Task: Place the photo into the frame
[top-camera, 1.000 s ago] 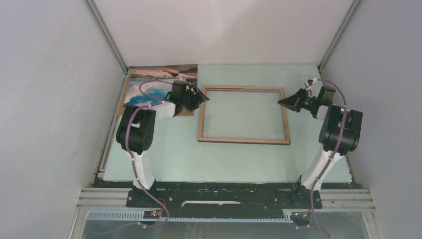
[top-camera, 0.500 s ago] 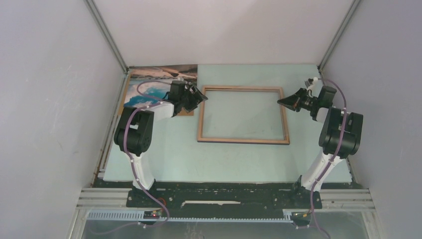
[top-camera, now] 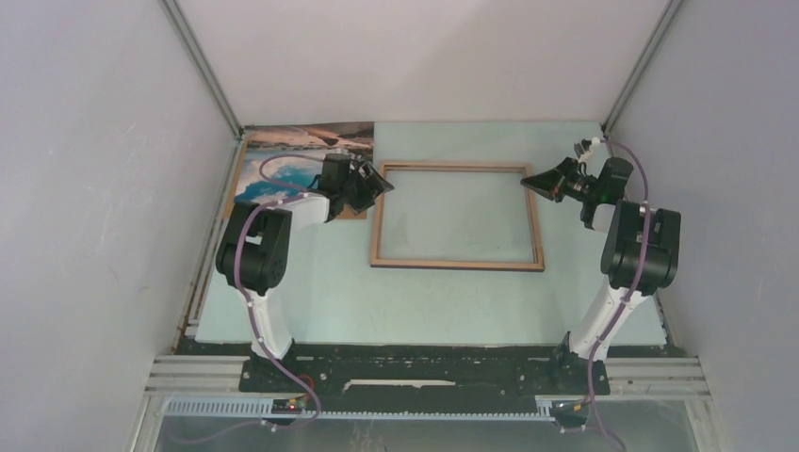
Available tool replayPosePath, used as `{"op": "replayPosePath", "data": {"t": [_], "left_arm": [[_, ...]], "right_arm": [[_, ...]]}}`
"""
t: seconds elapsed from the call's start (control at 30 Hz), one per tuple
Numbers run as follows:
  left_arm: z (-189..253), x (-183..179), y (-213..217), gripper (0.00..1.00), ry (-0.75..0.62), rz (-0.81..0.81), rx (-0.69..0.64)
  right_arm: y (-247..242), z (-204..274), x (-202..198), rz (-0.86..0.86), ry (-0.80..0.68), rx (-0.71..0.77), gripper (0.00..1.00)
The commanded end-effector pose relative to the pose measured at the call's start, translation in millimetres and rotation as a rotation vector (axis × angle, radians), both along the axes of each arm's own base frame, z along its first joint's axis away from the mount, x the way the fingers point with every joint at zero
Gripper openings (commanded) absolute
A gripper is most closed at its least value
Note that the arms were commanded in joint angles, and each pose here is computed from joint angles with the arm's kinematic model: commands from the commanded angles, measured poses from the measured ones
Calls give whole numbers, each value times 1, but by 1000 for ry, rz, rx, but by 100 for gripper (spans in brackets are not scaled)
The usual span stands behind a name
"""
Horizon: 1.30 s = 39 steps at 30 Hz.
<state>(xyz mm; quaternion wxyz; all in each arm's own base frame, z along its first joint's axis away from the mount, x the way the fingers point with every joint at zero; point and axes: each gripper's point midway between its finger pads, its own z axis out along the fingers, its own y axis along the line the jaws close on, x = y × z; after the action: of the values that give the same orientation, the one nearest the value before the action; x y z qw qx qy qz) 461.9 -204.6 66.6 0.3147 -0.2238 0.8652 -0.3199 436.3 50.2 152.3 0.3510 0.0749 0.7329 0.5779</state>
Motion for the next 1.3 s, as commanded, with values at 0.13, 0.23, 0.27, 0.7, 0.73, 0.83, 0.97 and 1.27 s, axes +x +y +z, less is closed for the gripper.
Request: {"op": "replayPosePath", "data": {"t": [0.13,0.23,0.27,0.7,0.73,0.83,0.97,1.27], "left_arm": [[13,-5,6,80,-44,-5,56],[29,-20,14,81,-76,22,104],[35,-28,13,81,-83,20,96],[56,-199,-103,91,-112,-354,46],[57,-207,-112,92,-117,-379,44],[54,-218,-131,94,-115,-401,2],[44,-211,-143,97,-95,-349,-82],[24,-195,-153,100,-64,-254,-117]], "right_arm": [[2,6,8,-4,-40,-6,0],[4,5,8,3,-37,-7,0],[4,4,8,3,-33,-8,0],[5,6,7,-6,-22,-31,0],[4,6,7,-8,-23,-33,0],[3,7,7,-13,-19,-35,0],[4,7,7,-15,-13,-33,0],[3,7,7,-19,-9,-33,0]]}}
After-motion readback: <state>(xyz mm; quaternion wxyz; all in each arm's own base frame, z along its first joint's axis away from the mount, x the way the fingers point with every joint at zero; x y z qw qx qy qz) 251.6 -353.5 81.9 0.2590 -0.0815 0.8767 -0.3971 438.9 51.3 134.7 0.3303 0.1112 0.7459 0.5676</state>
